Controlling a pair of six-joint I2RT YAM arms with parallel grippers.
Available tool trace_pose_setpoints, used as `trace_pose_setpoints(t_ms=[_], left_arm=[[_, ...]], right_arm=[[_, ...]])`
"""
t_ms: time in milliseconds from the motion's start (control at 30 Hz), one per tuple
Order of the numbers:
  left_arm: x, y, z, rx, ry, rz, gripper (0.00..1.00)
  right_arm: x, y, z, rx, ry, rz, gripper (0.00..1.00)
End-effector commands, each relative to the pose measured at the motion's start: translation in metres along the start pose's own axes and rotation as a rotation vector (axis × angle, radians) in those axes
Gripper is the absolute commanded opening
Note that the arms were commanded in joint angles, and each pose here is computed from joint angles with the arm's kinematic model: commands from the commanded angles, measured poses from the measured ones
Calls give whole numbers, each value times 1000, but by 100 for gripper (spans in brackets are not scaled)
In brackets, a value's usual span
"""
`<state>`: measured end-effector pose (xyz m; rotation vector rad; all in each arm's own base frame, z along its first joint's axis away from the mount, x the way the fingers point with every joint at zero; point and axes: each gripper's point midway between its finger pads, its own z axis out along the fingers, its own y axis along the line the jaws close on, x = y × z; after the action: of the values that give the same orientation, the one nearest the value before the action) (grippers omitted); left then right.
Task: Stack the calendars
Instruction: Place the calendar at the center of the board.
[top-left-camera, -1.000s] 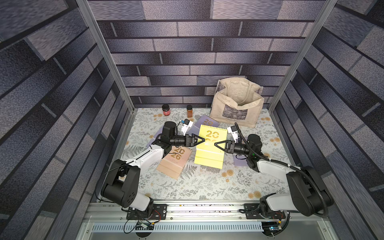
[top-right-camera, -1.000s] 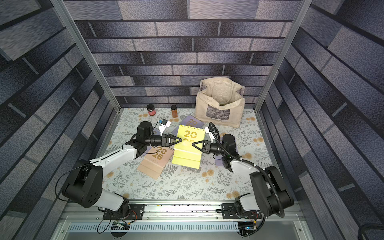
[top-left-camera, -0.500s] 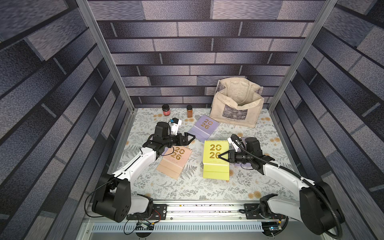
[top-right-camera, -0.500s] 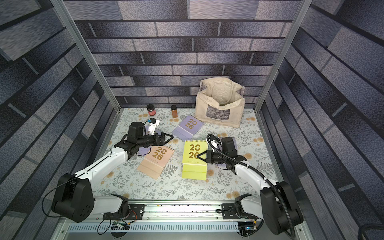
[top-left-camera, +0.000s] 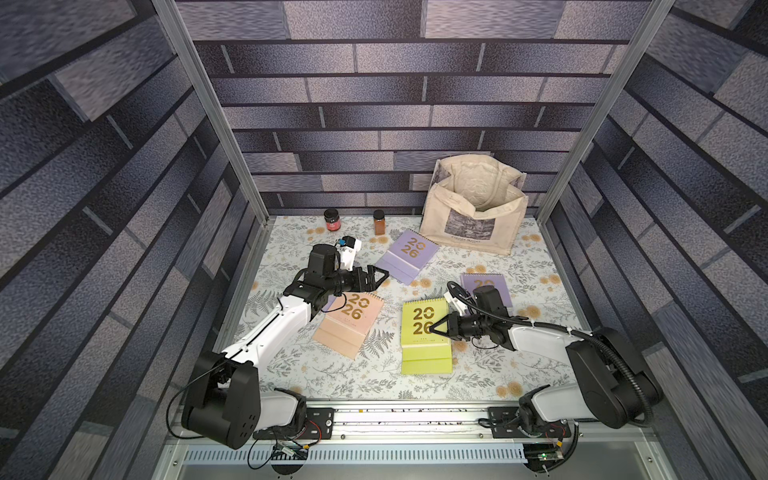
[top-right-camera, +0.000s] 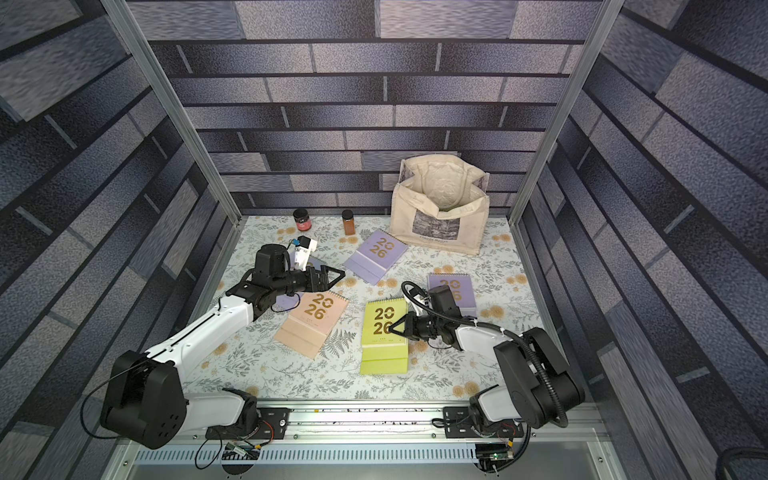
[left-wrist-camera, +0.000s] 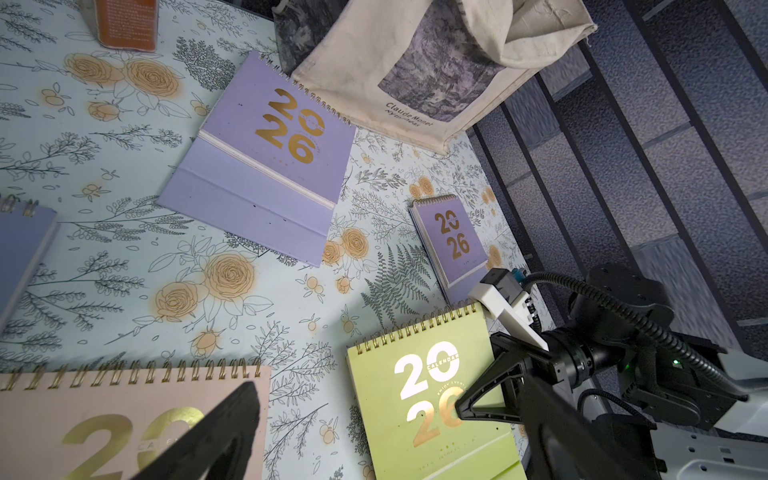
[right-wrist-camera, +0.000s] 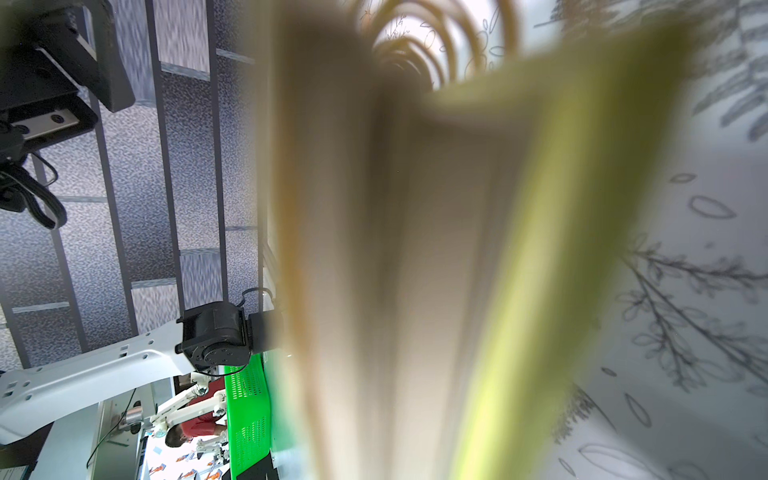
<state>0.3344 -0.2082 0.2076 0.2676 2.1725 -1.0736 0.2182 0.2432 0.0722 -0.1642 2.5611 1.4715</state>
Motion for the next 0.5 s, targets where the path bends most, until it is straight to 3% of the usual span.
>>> trace_pose_setpoints(t_ms=[0,467], left_arm=[[2,-7,-7,11,-7,34,100],[2,-10,-10,18,-7,42,100]], right_arm=[[-3,-4,5,13,-36,-26,0],[11,-33,37,74,19,34,0]])
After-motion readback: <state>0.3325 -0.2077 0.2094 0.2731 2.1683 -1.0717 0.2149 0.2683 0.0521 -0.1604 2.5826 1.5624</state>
